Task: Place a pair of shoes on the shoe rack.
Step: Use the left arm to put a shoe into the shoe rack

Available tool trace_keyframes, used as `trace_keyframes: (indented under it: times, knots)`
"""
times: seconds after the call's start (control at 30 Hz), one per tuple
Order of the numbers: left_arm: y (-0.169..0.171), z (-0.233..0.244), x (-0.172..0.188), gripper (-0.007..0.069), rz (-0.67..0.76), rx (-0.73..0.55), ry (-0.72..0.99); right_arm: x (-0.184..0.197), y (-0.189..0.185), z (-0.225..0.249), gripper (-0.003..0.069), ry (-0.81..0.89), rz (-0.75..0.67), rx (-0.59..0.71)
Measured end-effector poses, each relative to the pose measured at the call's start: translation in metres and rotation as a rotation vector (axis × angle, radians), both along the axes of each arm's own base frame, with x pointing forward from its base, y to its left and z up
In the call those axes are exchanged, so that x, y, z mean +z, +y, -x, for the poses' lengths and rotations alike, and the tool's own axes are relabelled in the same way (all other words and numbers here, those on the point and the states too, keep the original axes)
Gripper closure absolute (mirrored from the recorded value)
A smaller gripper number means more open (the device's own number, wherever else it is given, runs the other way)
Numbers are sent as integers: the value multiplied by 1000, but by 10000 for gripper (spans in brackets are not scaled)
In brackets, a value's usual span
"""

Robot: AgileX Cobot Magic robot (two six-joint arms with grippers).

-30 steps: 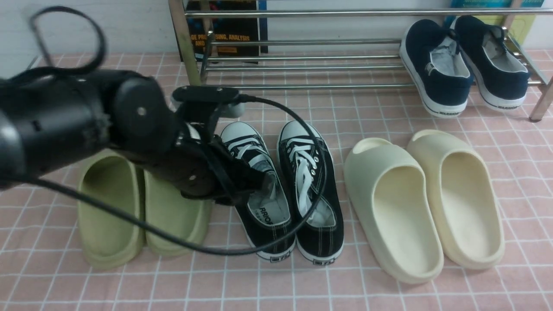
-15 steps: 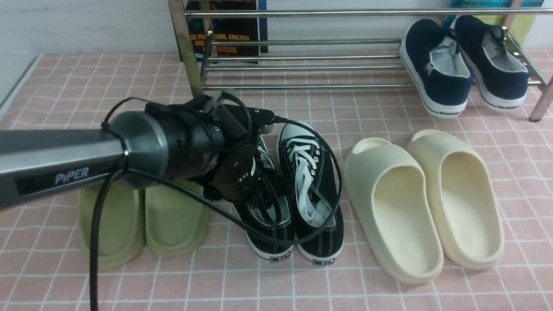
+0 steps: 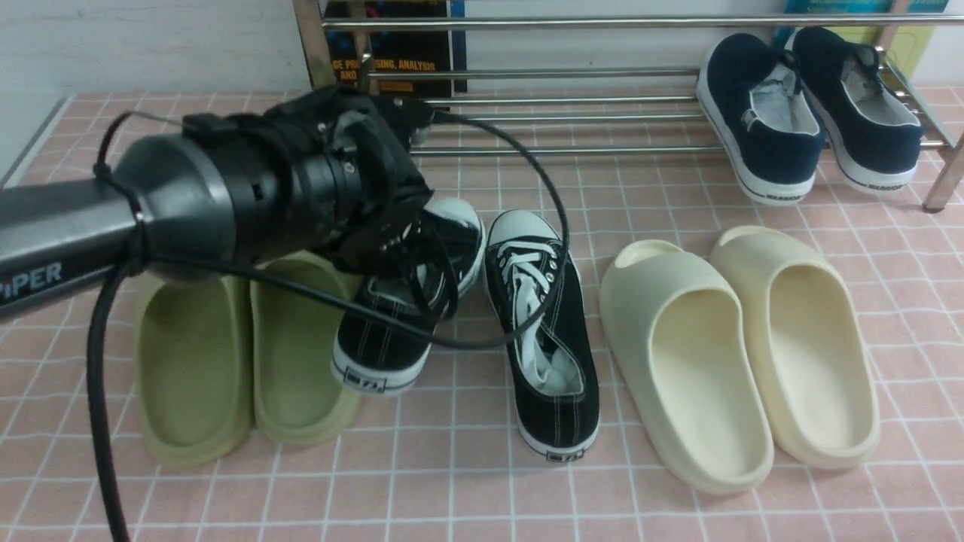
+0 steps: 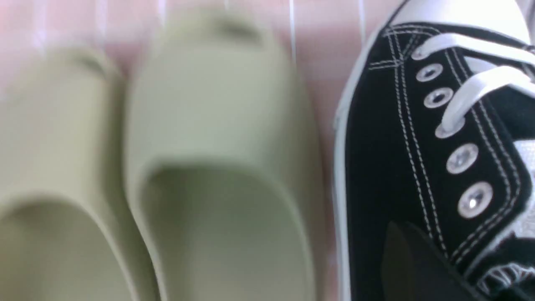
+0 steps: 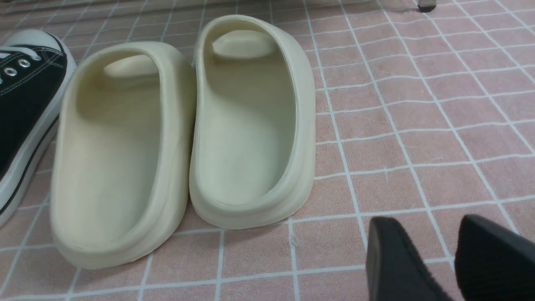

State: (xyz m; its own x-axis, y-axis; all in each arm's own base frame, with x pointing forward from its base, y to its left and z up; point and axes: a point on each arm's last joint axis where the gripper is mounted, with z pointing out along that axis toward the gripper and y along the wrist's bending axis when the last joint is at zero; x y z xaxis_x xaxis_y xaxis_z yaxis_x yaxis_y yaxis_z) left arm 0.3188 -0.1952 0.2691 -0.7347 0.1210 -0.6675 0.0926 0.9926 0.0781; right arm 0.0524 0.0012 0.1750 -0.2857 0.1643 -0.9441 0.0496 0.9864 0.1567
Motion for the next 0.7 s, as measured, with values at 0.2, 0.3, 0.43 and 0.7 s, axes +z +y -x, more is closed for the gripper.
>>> trace_keyframes:
  times: [0.2, 0.3, 0.43, 0.7]
  knots:
    - [-20, -38, 32, 608, -4, -24, -164, 0, 0, 0, 420, 0, 0, 0]
    - [-29, -64, 30, 608, 10, -2, -185, 0, 0, 0, 420, 0, 0, 0]
    - [-32, -95, 18, 608, 12, 18, -182, 0, 0, 0, 419, 0, 0, 0]
    - [-25, -144, 10, 607, 75, 90, -211, 0, 0, 0, 419, 0, 0, 0]
